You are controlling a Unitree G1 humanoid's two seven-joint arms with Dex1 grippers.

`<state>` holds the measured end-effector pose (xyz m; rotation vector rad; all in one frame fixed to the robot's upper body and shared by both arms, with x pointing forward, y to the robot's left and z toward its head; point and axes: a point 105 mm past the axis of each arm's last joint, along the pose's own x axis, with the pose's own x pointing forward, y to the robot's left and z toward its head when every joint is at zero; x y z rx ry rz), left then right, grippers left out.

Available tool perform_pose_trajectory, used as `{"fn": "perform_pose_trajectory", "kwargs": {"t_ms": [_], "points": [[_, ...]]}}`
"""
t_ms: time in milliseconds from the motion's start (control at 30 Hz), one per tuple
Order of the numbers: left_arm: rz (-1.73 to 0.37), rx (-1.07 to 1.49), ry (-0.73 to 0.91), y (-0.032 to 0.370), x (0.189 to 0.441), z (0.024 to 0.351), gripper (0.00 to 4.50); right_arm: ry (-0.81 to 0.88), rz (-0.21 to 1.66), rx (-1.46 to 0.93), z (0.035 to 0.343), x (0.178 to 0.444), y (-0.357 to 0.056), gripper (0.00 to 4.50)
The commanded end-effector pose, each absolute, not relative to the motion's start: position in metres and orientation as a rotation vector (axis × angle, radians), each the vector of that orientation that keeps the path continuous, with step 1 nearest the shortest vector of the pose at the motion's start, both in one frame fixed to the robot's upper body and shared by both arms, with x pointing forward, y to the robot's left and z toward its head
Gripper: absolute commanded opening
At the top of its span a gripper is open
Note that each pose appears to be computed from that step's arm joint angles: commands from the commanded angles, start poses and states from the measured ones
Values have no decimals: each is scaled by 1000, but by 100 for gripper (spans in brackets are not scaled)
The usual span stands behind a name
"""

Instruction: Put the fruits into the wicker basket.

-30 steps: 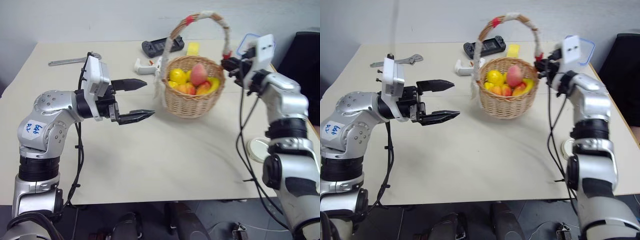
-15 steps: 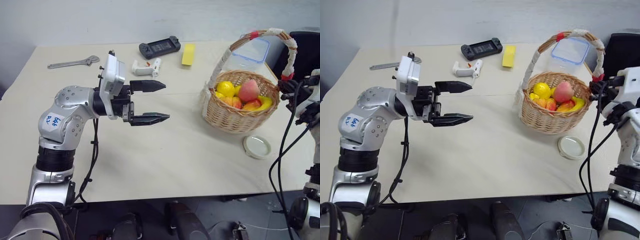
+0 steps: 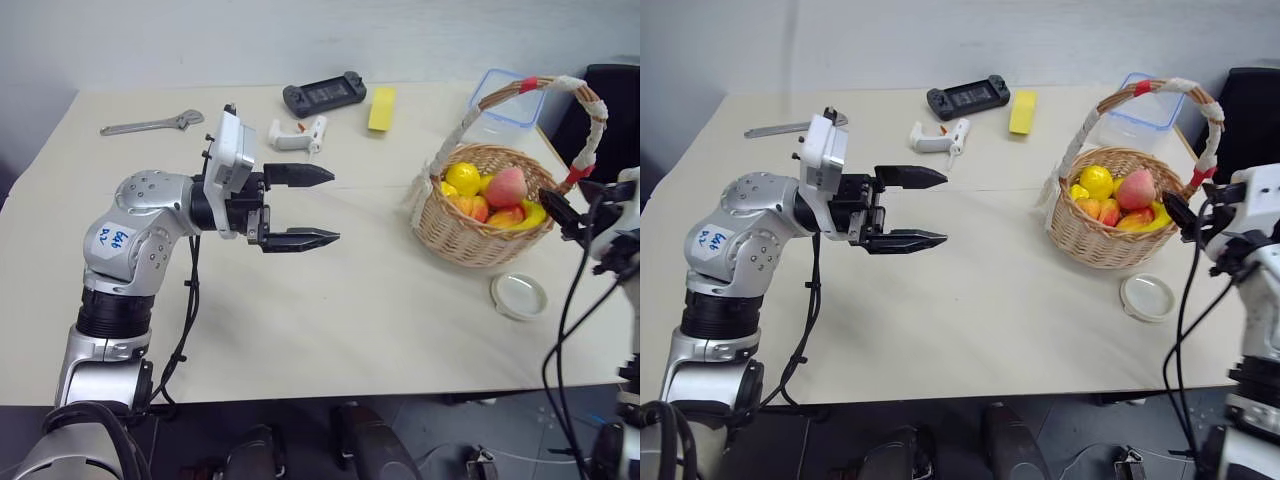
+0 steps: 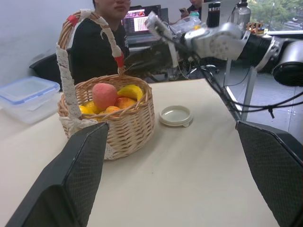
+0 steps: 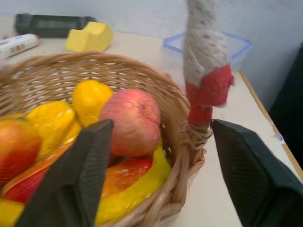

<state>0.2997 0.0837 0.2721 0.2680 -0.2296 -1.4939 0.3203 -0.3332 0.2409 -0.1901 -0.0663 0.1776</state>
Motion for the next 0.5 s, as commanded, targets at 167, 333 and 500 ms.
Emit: {"fn": "perform_pose_trajectory", "kwargs": {"t_ms": [167,333,500], "points": [[-1494,304,-253,100,295,283,450,114,354,-207,280,246,-351,446],[-1503,315,-245,103,294,285,450,184,441,-103,293,212,-364,446],[-1506,318,-241,105,298,285,450,197,426,-103,289,204,-371,446]]}}
